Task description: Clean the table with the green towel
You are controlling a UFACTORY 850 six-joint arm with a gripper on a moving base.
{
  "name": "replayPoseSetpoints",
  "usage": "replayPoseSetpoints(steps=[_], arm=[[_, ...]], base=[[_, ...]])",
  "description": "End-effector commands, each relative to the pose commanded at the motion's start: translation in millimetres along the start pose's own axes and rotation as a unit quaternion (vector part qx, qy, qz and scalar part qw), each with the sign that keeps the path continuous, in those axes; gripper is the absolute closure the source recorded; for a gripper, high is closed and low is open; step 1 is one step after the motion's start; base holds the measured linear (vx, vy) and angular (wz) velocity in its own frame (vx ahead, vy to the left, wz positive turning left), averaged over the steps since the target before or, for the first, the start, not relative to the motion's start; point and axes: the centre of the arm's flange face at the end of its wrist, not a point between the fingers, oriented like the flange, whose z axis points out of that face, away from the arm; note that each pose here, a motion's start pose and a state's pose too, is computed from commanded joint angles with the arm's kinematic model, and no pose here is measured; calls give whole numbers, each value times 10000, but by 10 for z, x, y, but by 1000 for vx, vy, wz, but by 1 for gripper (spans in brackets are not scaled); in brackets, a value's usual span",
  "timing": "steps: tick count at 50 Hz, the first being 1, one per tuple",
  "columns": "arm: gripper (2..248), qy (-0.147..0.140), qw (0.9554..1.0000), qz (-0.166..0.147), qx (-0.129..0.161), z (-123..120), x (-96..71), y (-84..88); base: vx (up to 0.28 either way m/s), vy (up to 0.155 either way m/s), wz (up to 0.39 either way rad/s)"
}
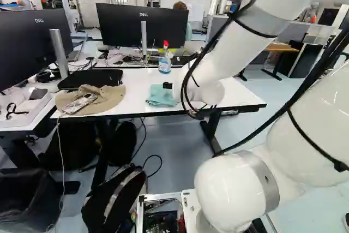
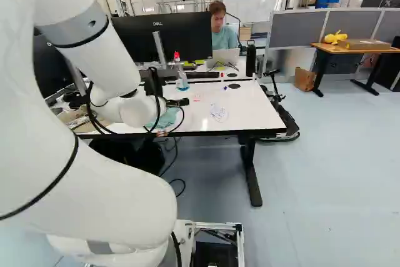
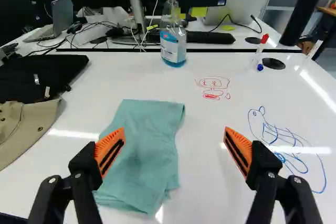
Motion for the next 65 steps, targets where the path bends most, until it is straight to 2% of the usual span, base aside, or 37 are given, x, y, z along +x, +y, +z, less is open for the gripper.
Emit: replayPoseSetpoints(steps=[20,42,51,65], arm=[[3,-644,9978,76,111,188,198,-177],[3,-1323,9908,221,172,392,441,-328],[3,-1478,9884,289,196,486,558,-389],[3,-1479,9884,245,258,747,698,-497]], base=[[0,0,0],[0,0,0],[0,0,0],[0,0,0]])
